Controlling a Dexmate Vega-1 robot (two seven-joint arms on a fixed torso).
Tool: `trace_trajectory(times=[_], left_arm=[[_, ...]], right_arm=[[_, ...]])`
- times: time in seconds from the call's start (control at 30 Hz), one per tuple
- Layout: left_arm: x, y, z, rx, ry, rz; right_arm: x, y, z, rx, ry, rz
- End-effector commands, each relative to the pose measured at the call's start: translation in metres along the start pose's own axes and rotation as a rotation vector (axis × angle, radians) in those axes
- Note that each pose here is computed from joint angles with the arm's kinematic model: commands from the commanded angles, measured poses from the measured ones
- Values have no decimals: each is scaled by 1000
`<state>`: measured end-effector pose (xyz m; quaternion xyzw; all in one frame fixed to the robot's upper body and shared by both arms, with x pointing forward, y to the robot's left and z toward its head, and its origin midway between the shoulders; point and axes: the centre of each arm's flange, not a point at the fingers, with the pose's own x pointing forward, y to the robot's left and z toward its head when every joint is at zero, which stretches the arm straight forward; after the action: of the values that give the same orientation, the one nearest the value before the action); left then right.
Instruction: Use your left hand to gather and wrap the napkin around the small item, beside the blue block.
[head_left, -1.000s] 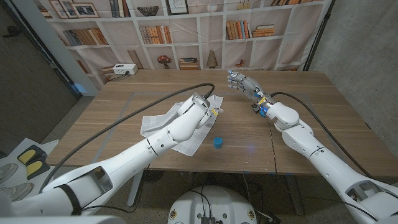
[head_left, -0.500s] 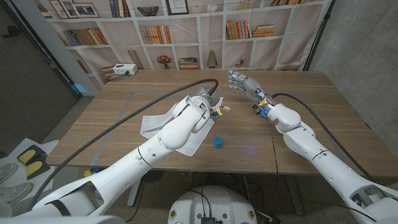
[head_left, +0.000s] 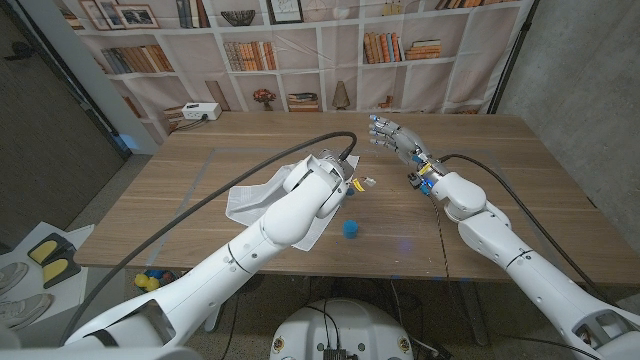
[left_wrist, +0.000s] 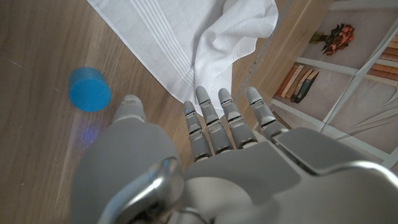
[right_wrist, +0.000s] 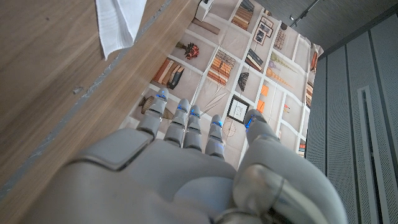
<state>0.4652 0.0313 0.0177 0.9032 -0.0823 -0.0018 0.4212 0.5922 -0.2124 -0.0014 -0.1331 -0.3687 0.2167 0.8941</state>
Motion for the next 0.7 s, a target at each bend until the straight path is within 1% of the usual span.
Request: trace_trajectory(times=[0.03,0.1,0.17,0.27,0.43,0.57,0.7], left_arm=[[-2,-20,19,58,69,-91],[0,-25,21,51,97,-116],[2,-32,23,62,138,-142],[7,-40,22,35,178,-199],[15,-55,22,-10,219,-281],[17,-60,22,-16,244,-314],[21,-63,24,-15,253,-353]], right_arm=[[-10,6,-3,8,3,-20],[-10,6,-4,13,5,-20],[-10,7,-5,11,4,-14],[-7,7,-7,13,5,-5],[-3,7,-9,22,13,1],[-2,6,-11,22,14,9],[-2,5,-12,26,14,6]])
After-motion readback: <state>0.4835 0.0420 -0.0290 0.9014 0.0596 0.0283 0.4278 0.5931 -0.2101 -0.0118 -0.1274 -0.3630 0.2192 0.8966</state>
